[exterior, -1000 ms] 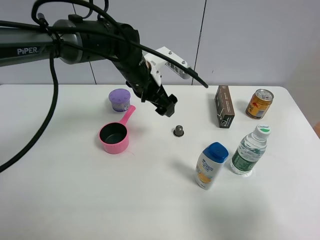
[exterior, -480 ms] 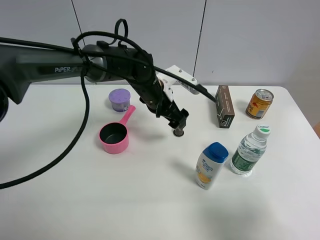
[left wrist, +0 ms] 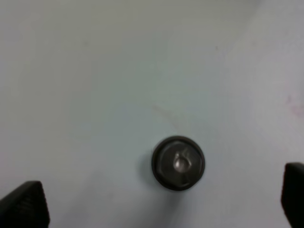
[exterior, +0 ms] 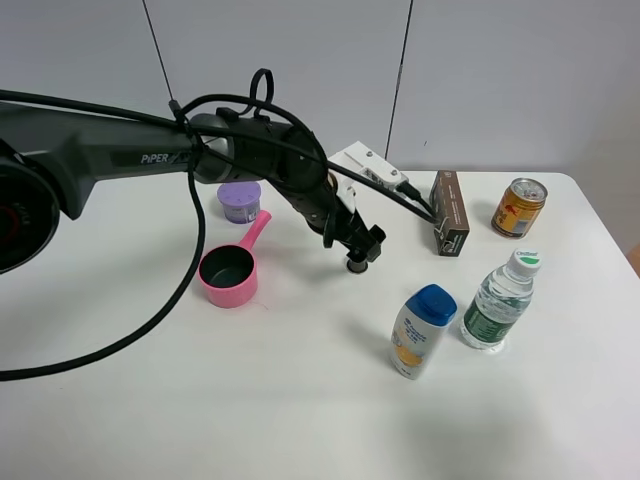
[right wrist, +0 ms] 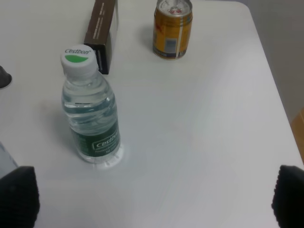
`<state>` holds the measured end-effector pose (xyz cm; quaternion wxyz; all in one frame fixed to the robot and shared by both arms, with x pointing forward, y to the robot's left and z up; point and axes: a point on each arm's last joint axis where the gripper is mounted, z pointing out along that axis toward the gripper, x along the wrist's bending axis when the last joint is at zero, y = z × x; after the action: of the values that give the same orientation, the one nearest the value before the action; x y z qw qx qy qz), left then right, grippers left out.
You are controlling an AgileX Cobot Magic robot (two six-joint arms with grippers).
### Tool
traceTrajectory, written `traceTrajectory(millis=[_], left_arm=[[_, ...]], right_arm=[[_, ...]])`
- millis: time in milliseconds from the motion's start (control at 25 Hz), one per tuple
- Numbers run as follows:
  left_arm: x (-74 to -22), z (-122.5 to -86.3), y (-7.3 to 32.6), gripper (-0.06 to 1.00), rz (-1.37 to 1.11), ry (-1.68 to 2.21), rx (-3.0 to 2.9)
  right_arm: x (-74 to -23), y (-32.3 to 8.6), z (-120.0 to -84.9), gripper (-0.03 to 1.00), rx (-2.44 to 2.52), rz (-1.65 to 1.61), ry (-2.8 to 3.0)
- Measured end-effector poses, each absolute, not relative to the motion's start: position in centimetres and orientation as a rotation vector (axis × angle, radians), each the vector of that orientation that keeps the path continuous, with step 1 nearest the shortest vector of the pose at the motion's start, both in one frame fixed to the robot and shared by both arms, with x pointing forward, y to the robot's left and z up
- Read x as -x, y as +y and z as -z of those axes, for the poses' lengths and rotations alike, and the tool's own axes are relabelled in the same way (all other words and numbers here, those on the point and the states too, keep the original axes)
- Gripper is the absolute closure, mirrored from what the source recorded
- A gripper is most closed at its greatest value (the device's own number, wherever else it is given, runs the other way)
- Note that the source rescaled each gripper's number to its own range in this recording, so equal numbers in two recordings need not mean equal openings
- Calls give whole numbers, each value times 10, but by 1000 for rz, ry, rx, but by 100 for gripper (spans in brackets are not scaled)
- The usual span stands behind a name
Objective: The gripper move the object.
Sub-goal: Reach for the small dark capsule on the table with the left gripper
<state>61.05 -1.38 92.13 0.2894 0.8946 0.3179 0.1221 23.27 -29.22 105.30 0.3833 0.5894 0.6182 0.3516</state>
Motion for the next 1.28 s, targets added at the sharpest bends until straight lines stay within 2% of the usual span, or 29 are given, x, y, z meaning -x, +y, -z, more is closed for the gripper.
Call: traceTrajectory(millis=[560,800,1280], left_arm=[[-609,-884,-25,-6,-350,772,-2426],[-600,-879,-38,-6,-376,661,-2446],[-604,-870,-35,-6,-381,667,-2454]], right_arm=[[-233,-292,-1053,-3,-1503,-896,1576],[-233,-292,-1053,-3,-1503,-896,1576],[-233,-292,-1053,-3,-1503,-896,1576]])
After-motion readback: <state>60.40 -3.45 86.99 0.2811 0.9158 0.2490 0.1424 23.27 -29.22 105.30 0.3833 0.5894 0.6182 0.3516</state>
